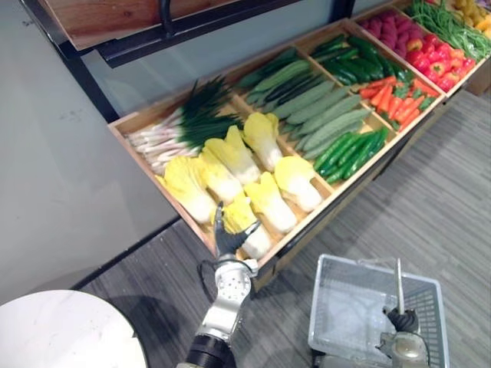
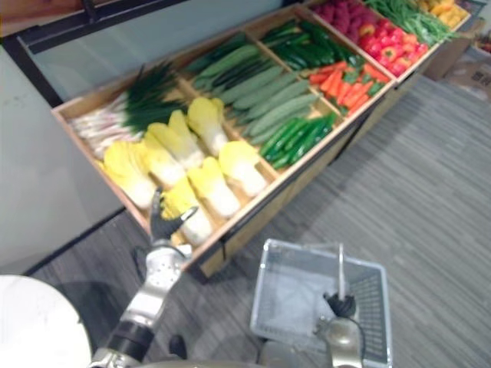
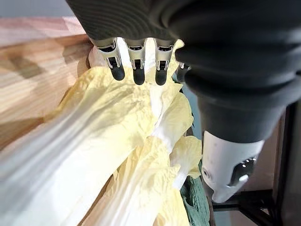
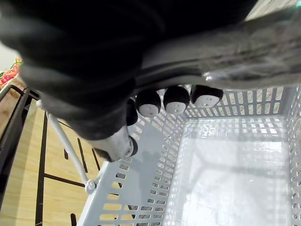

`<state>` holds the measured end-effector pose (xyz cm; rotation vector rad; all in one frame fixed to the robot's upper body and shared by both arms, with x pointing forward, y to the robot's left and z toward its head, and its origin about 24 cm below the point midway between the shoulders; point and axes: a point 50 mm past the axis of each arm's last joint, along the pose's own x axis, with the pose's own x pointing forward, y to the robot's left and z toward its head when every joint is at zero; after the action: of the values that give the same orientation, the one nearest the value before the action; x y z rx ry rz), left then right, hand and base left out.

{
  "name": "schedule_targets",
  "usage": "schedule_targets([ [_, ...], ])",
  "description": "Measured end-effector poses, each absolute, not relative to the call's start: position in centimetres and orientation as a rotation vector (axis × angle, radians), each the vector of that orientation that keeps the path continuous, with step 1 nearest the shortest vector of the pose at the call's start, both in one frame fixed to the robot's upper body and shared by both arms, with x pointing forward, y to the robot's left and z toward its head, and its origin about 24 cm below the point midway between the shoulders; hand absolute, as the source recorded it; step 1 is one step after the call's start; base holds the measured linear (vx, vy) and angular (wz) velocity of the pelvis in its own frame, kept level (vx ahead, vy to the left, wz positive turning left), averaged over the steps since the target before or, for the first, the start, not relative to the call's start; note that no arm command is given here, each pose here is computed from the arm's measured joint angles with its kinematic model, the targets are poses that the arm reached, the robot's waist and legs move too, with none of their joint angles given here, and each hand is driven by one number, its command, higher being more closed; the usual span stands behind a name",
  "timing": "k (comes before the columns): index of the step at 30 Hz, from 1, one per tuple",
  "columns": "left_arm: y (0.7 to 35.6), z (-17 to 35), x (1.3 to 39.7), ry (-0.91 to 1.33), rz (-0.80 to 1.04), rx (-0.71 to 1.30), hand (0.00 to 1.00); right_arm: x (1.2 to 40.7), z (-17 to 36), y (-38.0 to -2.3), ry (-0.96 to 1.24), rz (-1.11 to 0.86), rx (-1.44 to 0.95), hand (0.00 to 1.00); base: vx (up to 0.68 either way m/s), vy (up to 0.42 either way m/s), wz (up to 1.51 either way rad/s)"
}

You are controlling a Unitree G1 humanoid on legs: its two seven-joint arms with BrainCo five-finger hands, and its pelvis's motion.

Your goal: Pick vegetable in the basket

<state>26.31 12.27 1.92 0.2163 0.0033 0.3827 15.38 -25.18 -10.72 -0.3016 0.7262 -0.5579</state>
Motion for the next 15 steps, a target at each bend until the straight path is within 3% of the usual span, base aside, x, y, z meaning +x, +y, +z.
schedule_targets([
  [15, 12.52, 2.61, 26.29, -0.02, 0.432, 0.246, 0.0, 15.22, -10.9, -24.48, 0.728, -0.548, -0.312, 1.0, 0.0, -0.001, 0.0],
])
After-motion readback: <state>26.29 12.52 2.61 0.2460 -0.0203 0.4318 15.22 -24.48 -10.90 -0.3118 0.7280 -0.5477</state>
